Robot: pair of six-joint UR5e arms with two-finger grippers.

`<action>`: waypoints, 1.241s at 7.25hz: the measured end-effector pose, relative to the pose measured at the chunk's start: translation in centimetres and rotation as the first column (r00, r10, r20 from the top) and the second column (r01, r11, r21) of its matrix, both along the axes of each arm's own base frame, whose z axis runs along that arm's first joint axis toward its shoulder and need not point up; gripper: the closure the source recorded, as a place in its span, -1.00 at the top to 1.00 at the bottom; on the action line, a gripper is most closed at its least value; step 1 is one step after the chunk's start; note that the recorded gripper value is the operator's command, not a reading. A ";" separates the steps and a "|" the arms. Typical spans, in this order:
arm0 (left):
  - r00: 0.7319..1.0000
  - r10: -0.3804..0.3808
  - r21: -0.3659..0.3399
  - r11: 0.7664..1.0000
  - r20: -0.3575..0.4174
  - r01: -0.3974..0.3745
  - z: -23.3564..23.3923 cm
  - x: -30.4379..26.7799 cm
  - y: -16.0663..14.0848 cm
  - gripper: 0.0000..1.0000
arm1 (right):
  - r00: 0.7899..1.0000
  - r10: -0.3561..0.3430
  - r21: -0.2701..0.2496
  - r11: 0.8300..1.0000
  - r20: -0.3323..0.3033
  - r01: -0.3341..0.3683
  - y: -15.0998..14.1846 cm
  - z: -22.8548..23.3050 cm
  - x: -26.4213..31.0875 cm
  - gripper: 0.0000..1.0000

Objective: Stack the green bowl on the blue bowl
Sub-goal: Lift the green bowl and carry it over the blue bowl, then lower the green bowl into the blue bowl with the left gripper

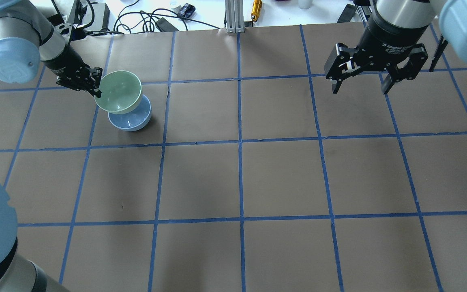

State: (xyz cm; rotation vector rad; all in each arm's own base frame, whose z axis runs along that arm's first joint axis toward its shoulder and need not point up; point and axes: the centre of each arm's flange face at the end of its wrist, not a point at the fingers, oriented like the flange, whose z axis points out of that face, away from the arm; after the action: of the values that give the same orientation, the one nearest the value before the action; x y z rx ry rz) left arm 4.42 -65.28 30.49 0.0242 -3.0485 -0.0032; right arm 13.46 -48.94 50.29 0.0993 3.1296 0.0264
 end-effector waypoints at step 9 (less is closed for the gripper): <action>1.000 -0.014 0.042 0.999 -0.002 0.014 -4.9 0.2 0.0 0.38 | 1.000 0.000 -0.002 1.000 0.000 0.000 0.0 0.0 0.0 1.00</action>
State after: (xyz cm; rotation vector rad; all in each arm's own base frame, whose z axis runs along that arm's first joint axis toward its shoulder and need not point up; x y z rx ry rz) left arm 4.61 -65.32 25.57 0.0059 -3.0467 -0.0681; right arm 13.46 -48.96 50.31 0.0993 3.1295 0.0239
